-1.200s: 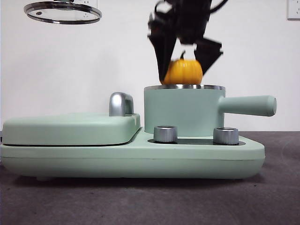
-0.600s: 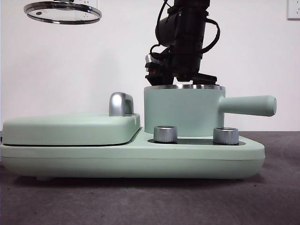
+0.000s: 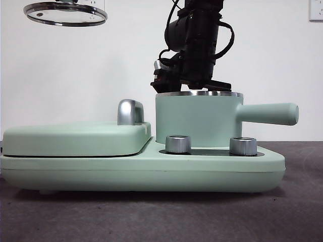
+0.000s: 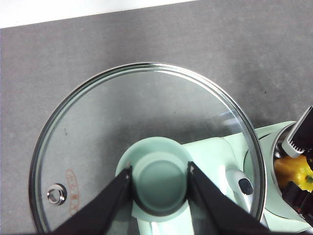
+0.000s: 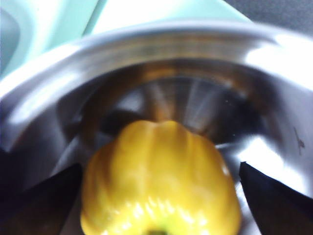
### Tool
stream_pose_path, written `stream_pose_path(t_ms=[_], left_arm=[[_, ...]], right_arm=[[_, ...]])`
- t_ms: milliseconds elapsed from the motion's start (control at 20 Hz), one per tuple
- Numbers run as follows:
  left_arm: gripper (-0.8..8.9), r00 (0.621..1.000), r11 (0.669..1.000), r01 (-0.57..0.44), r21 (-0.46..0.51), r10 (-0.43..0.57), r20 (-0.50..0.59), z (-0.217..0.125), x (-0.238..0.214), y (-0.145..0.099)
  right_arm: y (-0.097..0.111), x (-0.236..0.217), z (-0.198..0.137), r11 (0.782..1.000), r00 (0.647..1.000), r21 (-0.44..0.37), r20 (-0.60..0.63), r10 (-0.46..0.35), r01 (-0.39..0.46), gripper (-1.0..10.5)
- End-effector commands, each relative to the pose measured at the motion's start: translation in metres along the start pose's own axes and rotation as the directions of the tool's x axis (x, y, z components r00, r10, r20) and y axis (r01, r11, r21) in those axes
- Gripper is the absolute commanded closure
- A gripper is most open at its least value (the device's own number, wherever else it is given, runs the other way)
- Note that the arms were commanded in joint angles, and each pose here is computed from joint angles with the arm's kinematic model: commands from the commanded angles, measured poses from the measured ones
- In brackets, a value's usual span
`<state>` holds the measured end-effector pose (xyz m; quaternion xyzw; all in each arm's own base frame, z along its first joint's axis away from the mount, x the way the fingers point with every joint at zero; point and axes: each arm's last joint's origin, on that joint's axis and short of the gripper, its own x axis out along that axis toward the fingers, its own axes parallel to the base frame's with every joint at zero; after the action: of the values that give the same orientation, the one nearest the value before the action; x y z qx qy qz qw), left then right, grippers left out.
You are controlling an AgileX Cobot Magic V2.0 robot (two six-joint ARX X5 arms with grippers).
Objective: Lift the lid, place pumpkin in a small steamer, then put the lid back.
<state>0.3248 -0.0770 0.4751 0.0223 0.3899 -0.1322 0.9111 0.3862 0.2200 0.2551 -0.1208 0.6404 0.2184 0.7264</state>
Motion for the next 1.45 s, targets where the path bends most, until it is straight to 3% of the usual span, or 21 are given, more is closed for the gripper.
stream_pose_path(t_ms=[50,300,500,700,1050,1450], left_arm=[[7.99,0.999,1.000,0.004,0.003,-0.004,0.042,0.004,-0.005,-0.001],[7.99,0.999,1.000,0.004,0.003,-0.004,0.042,0.004,-0.005,-0.001],[7.99,0.999,1.000,0.004,0.003,-0.004,0.041,0.004,-0.005,-0.001],[7.99,1.000,1.000,0.005,-0.012,-0.005,0.017,0.002,0.001,-0.001],[7.99,0.994,0.998,0.061,0.035,-0.057,-0.097,-0.009,0.031,-0.029],[7.99,0.975,0.952,0.217,0.215,-0.200,-0.096,-0.018,0.039,-0.109]], right_arm=[[0.006,0.007,0.005,1.000,1.000,-0.007,0.007,0.005,-0.005,4.2],[0.009,-0.010,0.008,1.000,0.999,-0.003,0.041,0.004,-0.004,4.2],[0.013,-0.053,0.006,1.000,0.993,0.018,0.121,0.012,-0.014,4.2],[0.017,-0.105,-0.016,1.000,0.975,0.012,0.223,0.012,-0.015,4.2],[0.023,-0.188,-0.119,1.000,0.940,-0.025,0.342,0.008,0.001,4.2],[0.016,-0.178,-0.255,0.999,0.950,-0.036,0.313,0.013,-0.002,4.3]])
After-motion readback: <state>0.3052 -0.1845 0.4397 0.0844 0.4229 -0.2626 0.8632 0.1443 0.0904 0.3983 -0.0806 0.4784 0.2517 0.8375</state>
